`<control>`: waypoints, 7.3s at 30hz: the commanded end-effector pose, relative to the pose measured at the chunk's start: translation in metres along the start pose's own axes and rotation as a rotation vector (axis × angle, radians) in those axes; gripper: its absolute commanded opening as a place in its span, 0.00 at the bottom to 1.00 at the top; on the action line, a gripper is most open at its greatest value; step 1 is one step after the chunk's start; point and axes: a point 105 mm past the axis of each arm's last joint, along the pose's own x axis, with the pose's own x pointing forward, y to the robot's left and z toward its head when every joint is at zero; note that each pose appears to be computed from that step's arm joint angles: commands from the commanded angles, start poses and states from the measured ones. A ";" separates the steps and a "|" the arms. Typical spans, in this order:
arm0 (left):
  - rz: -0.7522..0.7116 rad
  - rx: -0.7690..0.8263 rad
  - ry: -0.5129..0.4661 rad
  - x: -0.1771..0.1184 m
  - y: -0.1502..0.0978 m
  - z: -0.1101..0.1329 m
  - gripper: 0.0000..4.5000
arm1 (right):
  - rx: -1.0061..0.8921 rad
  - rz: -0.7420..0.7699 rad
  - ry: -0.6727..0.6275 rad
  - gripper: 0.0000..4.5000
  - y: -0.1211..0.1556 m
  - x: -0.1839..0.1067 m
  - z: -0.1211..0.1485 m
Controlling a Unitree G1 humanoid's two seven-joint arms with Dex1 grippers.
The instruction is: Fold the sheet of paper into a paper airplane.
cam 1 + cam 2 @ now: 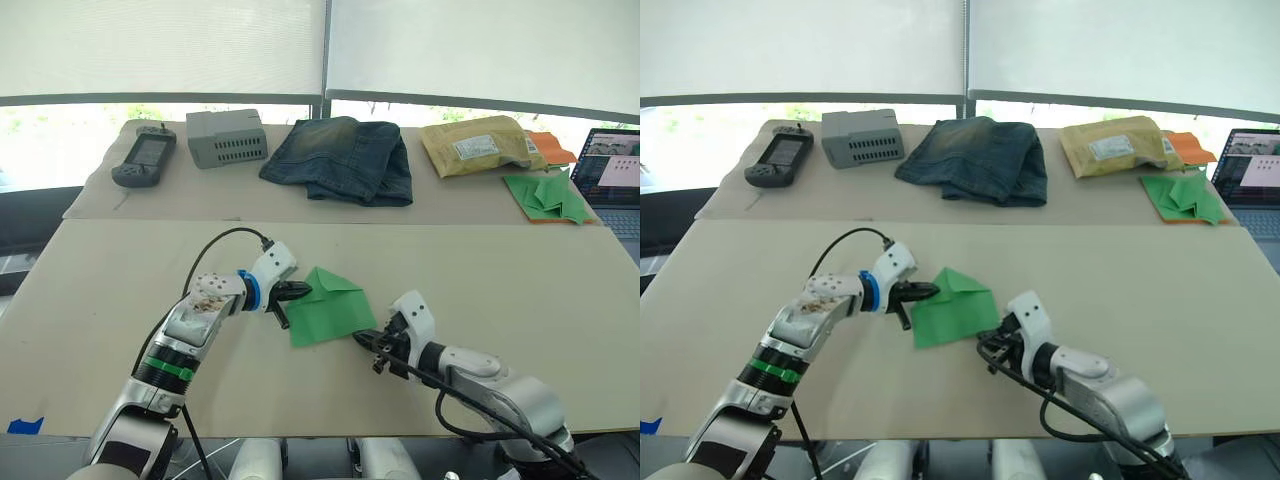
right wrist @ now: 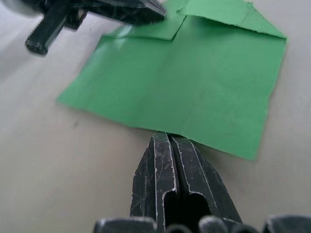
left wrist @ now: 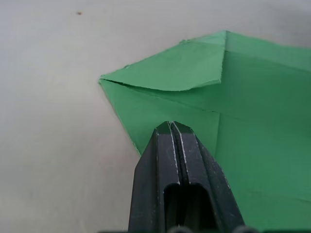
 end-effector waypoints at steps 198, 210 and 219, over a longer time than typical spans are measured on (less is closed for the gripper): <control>0.050 -0.003 0.033 -0.012 -0.012 -0.025 0.00 | -0.437 0.538 0.052 0.00 -0.005 0.075 0.009; 0.024 -0.019 0.041 -0.011 -0.021 -0.031 0.00 | -0.413 0.641 0.130 0.00 0.033 0.052 -0.021; 0.029 -0.028 0.030 -0.011 -0.018 -0.029 0.00 | -0.423 0.570 0.084 0.00 0.030 0.037 0.004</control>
